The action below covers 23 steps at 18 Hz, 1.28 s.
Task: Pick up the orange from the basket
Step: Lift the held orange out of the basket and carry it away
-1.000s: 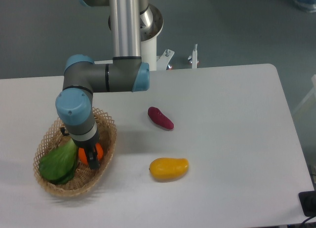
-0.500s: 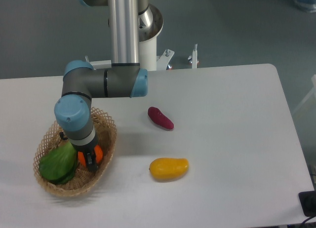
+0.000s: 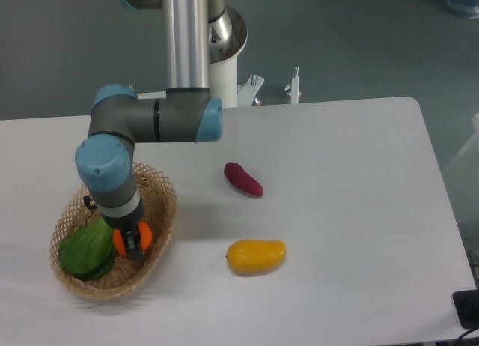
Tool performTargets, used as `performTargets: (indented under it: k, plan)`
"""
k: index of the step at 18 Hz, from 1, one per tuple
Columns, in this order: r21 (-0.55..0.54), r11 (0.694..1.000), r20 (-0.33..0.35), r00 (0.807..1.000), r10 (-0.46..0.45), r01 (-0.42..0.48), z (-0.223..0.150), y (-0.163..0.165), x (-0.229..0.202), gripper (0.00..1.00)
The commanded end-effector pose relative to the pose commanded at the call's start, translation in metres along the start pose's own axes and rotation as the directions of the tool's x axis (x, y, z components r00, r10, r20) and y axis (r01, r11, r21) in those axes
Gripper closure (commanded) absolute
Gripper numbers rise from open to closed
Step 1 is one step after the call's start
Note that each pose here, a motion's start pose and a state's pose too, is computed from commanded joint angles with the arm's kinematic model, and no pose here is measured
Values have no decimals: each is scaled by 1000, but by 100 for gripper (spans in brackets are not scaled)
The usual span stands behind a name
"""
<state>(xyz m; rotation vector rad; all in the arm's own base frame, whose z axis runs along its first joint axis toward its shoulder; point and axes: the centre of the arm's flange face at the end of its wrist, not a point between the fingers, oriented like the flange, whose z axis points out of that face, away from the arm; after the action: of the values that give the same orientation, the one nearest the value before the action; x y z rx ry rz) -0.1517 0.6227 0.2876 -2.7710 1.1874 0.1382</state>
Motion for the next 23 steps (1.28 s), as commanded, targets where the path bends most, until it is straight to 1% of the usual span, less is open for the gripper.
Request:
performTargets:
  k: [2, 4, 5, 7, 8, 9, 10, 11, 12, 13, 14, 15, 16, 18, 20, 22, 23]
  plan:
    - [4, 999, 31, 999, -45, 44, -19, 23, -11, 44]
    - [-5, 992, 38, 991, -126, 126, -22, 51, -23, 43]
    - [-2, 982, 55, 981, -186, 187, -32, 82, -35, 43]
    - [-3, 966, 70, 964, -256, 257, -39, 125, -49, 43]
    - [-5, 954, 75, 952, -298, 299, -41, 151, -57, 41]
    - [-11, 934, 89, 931, -354, 356, -46, 189, -67, 39]
    - [-24, 910, 99, 907, -410, 414, -49, 228, -72, 39]
    - [-31, 894, 100, 891, -443, 447, -49, 254, -75, 39]
    - [-37, 870, 106, 868, -486, 492, -51, 286, -76, 39]
    - [-36, 854, 109, 851, -513, 519, -52, 308, -77, 38]
    - [-34, 835, 110, 832, -543, 550, -54, 332, -77, 31]
    - [-37, 825, 109, 823, -557, 564, -53, 344, -76, 30]
    - [-40, 810, 115, 808, -578, 585, -53, 363, -76, 30]
    - [-42, 806, 131, 803, -581, 590, -60, 398, -77, 28]
    - [-51, 809, 131, 807, -576, 585, -62, 416, -74, 28]
    - [-69, 815, 121, 816, -566, 576, -57, 425, -70, 28]
    - [-71, 813, 119, 814, -568, 578, -54, 430, -69, 28]
